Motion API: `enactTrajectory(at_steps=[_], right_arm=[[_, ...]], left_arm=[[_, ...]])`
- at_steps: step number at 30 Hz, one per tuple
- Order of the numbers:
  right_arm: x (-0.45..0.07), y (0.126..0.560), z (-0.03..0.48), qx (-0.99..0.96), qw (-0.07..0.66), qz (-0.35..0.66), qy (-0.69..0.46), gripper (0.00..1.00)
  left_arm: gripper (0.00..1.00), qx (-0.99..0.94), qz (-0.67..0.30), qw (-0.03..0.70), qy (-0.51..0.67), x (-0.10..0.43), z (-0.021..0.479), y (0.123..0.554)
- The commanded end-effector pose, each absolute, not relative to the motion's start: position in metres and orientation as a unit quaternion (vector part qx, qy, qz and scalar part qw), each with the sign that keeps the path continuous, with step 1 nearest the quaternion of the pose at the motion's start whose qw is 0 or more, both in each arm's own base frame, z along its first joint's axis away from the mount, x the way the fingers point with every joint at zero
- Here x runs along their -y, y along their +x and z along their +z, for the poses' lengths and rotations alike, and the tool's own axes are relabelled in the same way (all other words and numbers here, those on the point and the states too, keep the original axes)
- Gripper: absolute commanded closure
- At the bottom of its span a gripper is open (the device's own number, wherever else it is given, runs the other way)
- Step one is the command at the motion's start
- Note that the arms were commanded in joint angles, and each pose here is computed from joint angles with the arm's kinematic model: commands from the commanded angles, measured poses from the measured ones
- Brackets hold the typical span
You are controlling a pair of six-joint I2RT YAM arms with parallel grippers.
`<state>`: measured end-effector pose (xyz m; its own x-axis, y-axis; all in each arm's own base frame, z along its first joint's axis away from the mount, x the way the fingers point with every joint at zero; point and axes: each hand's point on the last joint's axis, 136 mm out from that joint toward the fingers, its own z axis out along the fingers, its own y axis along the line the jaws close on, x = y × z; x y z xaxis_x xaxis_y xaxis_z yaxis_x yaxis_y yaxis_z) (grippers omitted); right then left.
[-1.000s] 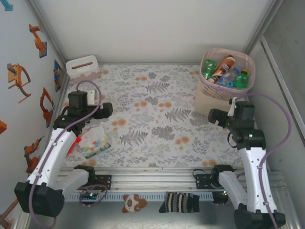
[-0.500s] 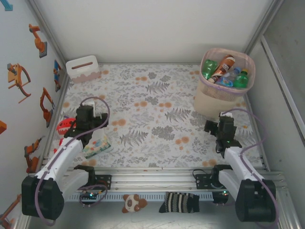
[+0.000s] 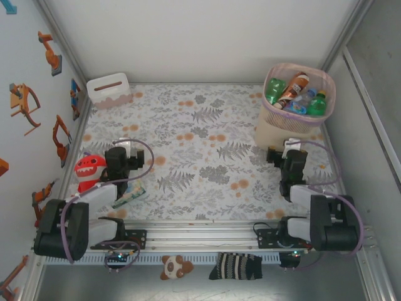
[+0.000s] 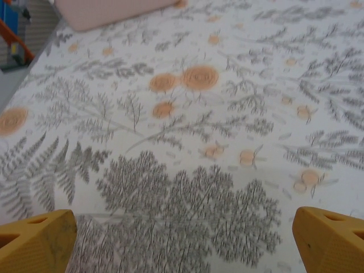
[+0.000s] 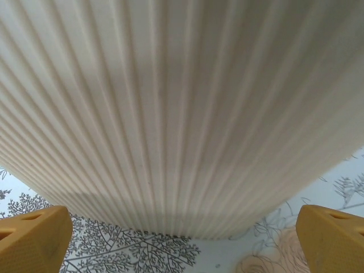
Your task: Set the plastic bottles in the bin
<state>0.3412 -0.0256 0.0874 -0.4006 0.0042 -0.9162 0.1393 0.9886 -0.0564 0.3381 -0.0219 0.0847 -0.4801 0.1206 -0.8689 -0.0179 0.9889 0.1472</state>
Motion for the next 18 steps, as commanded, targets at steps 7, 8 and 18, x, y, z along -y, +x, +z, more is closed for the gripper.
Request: enactTrajectory(at_steps=[7, 8, 18], right_arm=[[0.016, 0.378, 0.095, -0.802, 0.595, -0.039, 0.025, 0.01], [0.015, 0.380, 0.094, -0.800, 0.598, -0.038, 0.022, 0.01], [0.025, 0.392, 0.088, -0.823, 0.564, -0.051, 0.046, 0.01]], left_arm=[[0.03, -0.814, 0.026, 0.579, 0.036, 0.024, 0.104, 0.383], [0.03, -0.817, 0.019, 0.575, 0.026, 0.019, 0.101, 0.383], [0.03, -0.832, -0.047, 0.552, 0.018, 0.014, 0.084, 0.395]])
